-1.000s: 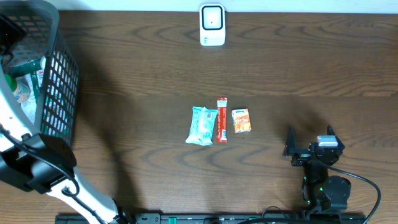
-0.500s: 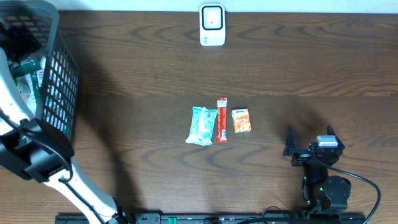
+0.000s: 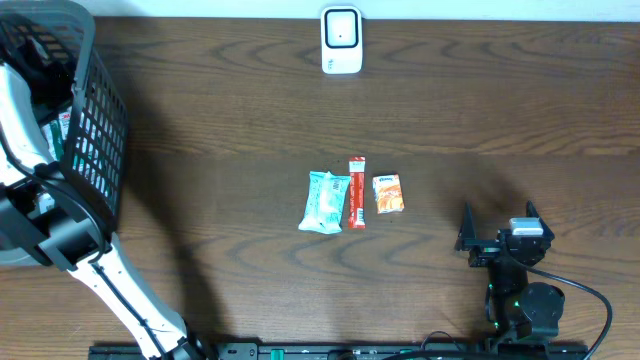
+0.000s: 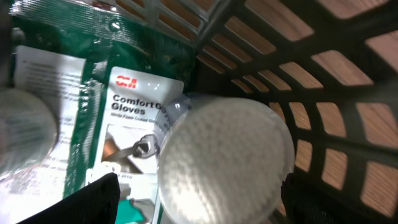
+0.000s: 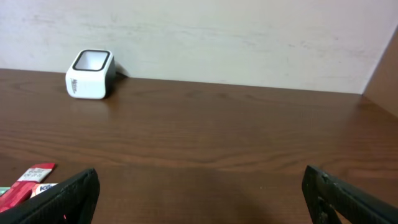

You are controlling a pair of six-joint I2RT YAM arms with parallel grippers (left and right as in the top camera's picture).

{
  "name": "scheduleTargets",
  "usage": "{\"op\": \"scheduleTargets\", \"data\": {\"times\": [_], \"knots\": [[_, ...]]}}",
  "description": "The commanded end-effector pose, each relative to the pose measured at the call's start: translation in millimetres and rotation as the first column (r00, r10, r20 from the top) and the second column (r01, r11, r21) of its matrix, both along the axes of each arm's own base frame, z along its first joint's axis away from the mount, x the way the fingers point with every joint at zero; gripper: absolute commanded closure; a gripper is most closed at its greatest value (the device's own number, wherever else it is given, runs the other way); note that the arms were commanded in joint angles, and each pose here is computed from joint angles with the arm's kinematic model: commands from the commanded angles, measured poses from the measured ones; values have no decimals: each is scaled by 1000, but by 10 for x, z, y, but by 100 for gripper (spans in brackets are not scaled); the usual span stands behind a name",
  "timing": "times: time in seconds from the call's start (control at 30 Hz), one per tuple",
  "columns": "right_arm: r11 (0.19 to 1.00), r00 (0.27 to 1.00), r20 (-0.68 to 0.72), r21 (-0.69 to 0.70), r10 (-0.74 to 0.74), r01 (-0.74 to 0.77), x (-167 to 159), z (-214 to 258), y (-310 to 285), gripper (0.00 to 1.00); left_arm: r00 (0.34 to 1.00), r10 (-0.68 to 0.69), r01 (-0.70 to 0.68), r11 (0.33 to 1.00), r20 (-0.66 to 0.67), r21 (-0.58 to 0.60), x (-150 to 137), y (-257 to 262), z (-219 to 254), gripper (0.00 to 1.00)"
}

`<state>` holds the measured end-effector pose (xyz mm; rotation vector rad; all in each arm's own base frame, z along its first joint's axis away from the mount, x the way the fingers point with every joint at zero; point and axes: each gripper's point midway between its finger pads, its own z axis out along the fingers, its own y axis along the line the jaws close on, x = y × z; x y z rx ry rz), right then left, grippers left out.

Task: Scan the item barcode
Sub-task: 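Grasp the clear round container in the basket with the left gripper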

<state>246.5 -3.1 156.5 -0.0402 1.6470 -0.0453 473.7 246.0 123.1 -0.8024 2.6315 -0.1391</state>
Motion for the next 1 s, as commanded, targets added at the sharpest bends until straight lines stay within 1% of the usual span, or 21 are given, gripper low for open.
{"op": "scheduleTargets", "data": {"times": [0.0,0.17,0.33,0.57,0.83,0.97], "knots": [[1000,1000,-2,-4,-4,4,-2,-7,-14,1,999,-34,35,999,11,-7,69,-32,-58,17],[1000,1000,-2,-5,-4,4,-2,-9,-14,1,998,-58,58,998,6,-5,120,-76,-176,17],[1000,1000,-2,-4,-4,4,-2,-9,-14,1,988,-156,156,987,-2,25,171,-201,-197,17],[1000,1000,-2,-4,-4,4,-2,-9,-14,1,990,-125,130,989,-65,72,104,-112,-290,17],[1000,1000,-2,-4,-4,4,-2,-9,-14,1,984,-128,133,990,-126,35,63,-130,-644,17],[1000,1000,-2,-4,-4,4,-2,-9,-14,1,982,-124,129,991,-142,31,44,-109,-724,17]]}}
